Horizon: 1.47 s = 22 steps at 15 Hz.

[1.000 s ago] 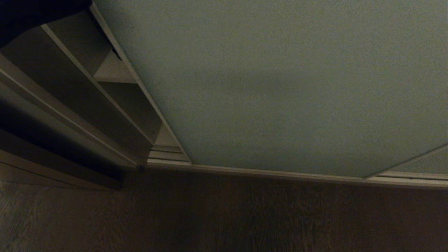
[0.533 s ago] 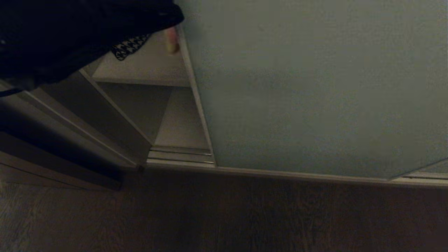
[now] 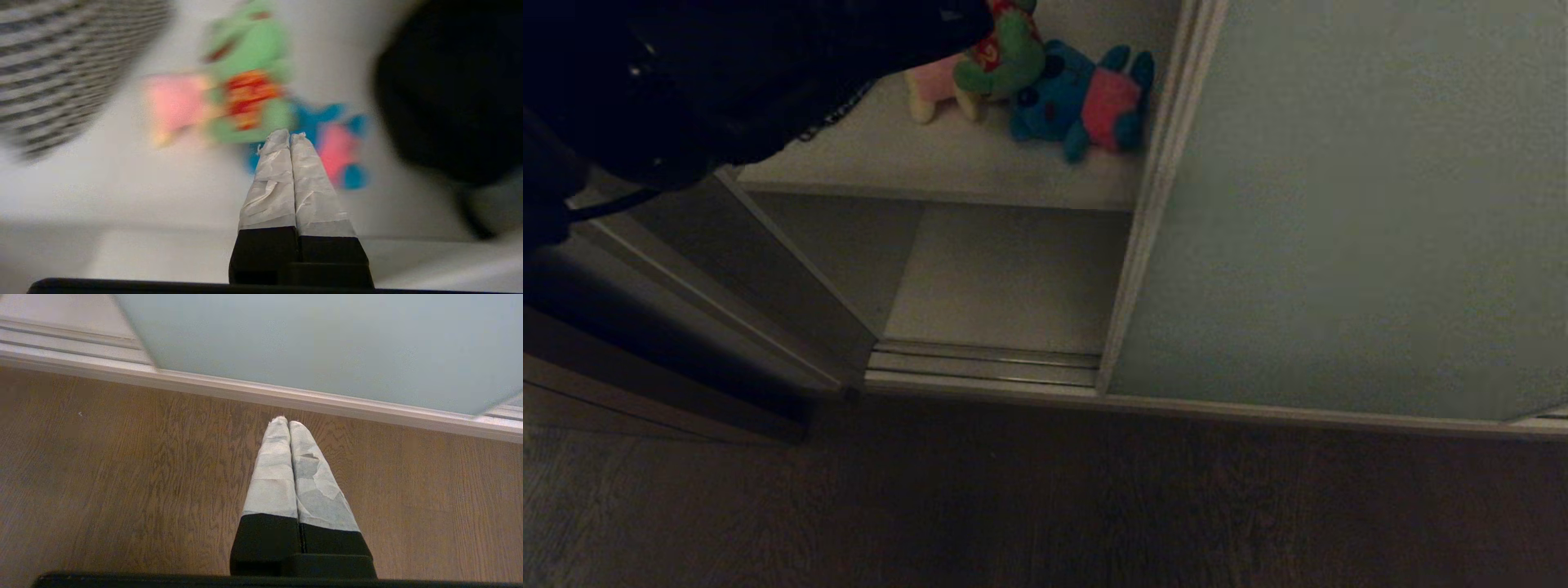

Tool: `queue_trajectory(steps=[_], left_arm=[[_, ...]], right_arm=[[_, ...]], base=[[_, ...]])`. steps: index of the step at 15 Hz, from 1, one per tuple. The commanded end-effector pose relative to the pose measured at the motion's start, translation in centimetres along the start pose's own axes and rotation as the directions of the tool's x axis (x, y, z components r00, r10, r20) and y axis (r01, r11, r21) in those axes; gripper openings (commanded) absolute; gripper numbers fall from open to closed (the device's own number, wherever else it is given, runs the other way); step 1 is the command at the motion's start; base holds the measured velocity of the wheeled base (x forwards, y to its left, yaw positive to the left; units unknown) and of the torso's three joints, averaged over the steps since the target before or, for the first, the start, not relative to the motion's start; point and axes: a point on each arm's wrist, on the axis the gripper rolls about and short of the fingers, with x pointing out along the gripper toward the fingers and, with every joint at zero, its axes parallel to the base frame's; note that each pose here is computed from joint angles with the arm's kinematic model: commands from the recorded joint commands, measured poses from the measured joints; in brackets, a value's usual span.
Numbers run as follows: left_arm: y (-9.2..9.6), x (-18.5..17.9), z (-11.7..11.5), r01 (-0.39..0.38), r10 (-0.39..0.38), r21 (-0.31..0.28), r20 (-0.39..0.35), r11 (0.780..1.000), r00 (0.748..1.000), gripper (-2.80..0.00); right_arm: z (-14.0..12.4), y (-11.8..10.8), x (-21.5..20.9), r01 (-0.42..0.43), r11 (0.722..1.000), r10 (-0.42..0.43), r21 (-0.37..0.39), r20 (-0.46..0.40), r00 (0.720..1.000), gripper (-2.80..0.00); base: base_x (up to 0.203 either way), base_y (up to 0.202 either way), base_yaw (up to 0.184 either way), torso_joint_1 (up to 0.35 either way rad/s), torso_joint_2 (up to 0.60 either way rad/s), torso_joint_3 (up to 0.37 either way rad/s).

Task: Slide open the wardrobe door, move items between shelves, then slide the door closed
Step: Open the door

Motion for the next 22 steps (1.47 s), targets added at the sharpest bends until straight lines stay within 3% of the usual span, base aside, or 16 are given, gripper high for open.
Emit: queue_trajectory(steps=[1, 3, 8, 10, 11, 14, 18, 21, 22], left_arm=[[2.0, -2.0, 0.2, -0.049, 0.05, 0.027, -0.024, 0.998, 0.998, -2.8], [3.5, -3.8, 0.5, -0.087, 0.09, 0.067, -0.038, 0.994, 0.995, -2.8], [8.5, -7.6, -2.2, -0.246, 0.274, 0.228, -0.103, 0.942, 0.956, -2.8], [10.3, -8.4, -2.5, -0.319, 0.35, 0.254, -0.09, 0.913, 0.932, -2.8], [10.6, -8.3, -2.4, -0.334, 0.364, 0.251, -0.084, 0.909, 0.928, -2.8], [9.7, -6.2, -2.3, -0.282, 0.31, 0.241, -0.086, 0.929, 0.947, -2.8], [7.5, -0.5, -1.3, -0.235, 0.248, 0.203, -0.04, 0.951, 0.968, -2.8], [5.9, 3.9, -3.0, -0.211, 0.225, 0.207, -0.048, 0.955, 0.973, -2.8], [5.4, 5.3, -3.5, -0.208, 0.222, 0.207, -0.047, 0.956, 0.974, -2.25]], right_arm=[[0.0, 0.0, 0.0, 0.0, 1.0, 0.0, -0.001, -0.002, 1.0, -2.8], [0.0, 0.0, 0.0, 0.0, 1.0, 0.0, -0.001, -0.001, 1.0, -2.8], [0.0, 0.0, 0.0, 0.0, 1.0, 0.0, -0.001, -0.002, 1.0, -2.8], [0.0, 0.0, 0.0, 0.0, 1.0, 0.0, -0.001, -0.002, 1.0, -2.8], [0.0, 0.0, 0.0, 0.0, 1.0, 0.0, -0.001, -0.002, 1.0, -2.8], [0.0, 0.0, 0.0, 0.0, 1.0, 0.0, -0.002, 0.0, 1.0, -2.8], [0.0, 0.0, 0.0, 0.0, 1.0, 0.0, -0.002, -0.002, 1.0, -2.8], [0.0, 0.0, 0.0, 0.0, 1.0, 0.0, -0.001, -0.002, 1.0, -2.8], [0.0, 0.0, 0.0, 0.0, 1.0, 0.0, -0.002, -0.002, 1.0, -2.8]], base=[[0.0, 0.0, 0.0, 0.0, 0.0, 0.0], [0.0, 0.0, 0.0, 0.0, 0.0, 0.0], [0.0, 0.0, 0.0, 0.0, 0.0, 0.0], [0.0, 0.0, 0.0, 0.0, 0.0, 0.0], [0.0, 0.0, 0.0, 0.0, 0.0, 0.0], [0.0, 0.0, 0.0, 0.0, 0.0, 0.0], [0.0, 0.0, 0.0, 0.0, 0.0, 0.0], [0.0, 0.0, 0.0, 0.0, 0.0, 0.0], [0.0, 0.0, 0.0, 0.0, 0.0, 0.0]])
